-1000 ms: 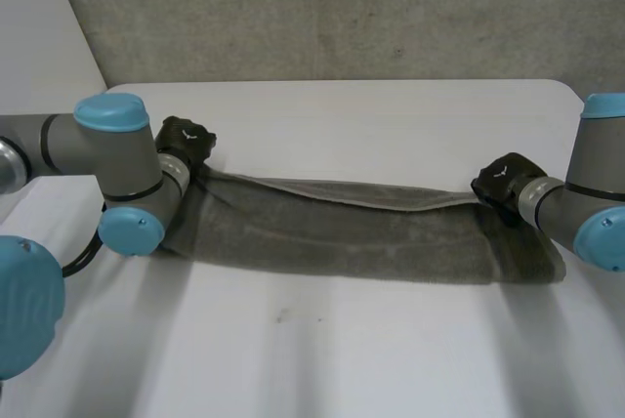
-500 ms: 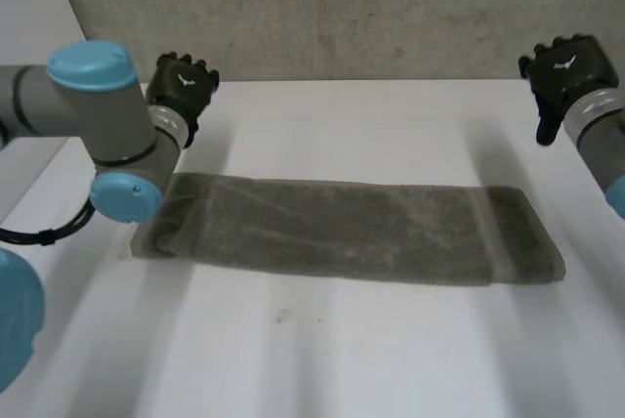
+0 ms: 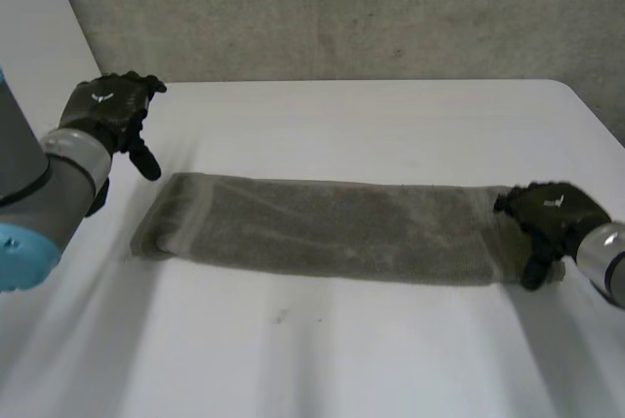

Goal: Fold the towel.

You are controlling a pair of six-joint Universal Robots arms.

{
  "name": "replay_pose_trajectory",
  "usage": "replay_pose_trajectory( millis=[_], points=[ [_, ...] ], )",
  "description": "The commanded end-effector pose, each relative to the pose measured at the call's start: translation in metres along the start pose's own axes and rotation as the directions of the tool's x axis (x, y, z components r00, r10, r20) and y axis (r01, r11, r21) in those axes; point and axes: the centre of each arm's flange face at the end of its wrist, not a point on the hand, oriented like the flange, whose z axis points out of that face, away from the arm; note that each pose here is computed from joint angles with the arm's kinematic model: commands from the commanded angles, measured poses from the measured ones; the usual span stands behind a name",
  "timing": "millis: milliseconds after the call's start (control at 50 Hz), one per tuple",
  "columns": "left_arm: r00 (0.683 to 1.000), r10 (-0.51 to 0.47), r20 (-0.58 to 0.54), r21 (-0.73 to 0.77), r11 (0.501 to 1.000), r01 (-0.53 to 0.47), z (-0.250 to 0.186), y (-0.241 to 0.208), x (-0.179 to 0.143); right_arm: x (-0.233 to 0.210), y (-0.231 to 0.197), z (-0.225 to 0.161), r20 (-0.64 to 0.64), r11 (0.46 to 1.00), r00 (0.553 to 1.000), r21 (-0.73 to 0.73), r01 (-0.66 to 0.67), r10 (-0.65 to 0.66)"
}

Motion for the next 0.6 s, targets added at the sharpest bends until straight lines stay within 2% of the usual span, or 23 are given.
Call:
replay_pose_trajectory(
  millis=[20,200,300,340,360,380,400,440,460,500,580,600],
  points=[
    [0.999,-0.043,-0.028,0.045,0.998,0.044,-0.009,0.017,0.005,-0.007,0.04,0.018,-0.026,0.996,0.996,-0.013,0.09,-0.09],
    [0.998,-0.041,-0.041,0.069,0.997,0.044,-0.012,0.025,0.011,-0.001,0.057,0.036,-0.065,0.995,0.993,-0.028,0.093,-0.095],
    [0.998,-0.041,-0.041,0.063,0.997,0.044,-0.013,0.027,0.011,0.023,0.059,0.041,-0.187,0.988,0.97,-0.046,0.147,-0.153],
    [0.998,-0.041,-0.041,0.06,0.997,0.044,-0.014,0.028,0.011,0.045,0.059,0.043,-0.296,0.961,0.914,-0.094,0.261,-0.277],
    [0.998,-0.041,-0.04,0.058,0.997,0.044,-0.014,0.028,0.011,0.045,0.059,0.043,-0.297,0.961,0.914,-0.094,0.261,-0.278],
    [0.998,-0.041,-0.039,0.058,0.997,0.044,-0.014,0.028,0.011,0.058,0.058,0.044,-0.347,0.935,0.869,-0.135,0.327,-0.354],
    [0.998,-0.041,-0.039,0.058,0.997,0.044,-0.014,0.028,0.011,0.058,0.058,0.044,-0.347,0.935,0.868,-0.135,0.328,-0.355],
    [0.999,-0.042,-0.035,0.064,0.997,0.044,-0.015,0.026,0.01,0.084,0.058,0.043,-0.403,0.873,0.775,-0.24,0.424,-0.487],
    [0.999,-0.042,-0.035,0.064,0.997,0.044,-0.015,0.026,0.01,0.084,0.058,0.043,-0.403,0.873,0.774,-0.241,0.424,-0.488],
    [0.998,-0.042,-0.036,0.068,0.997,0.044,-0.016,0.025,0.01,0.1,0.053,0.042,-0.43,0.822,0.7,-0.293,0.489,-0.57],
    [0.998,-0.041,-0.037,0.076,0.996,0.044,-0.018,0.023,0.01,0.102,0.034,0.045,-0.471,0.815,0.669,-0.252,0.523,-0.575],
    [0.998,-0.041,-0.037,0.078,0.996,0.044,-0.019,0.022,0.01,0.091,0.017,0.047,-0.49,0.809,0.659,-0.196,0.554,-0.57]
  ],
)
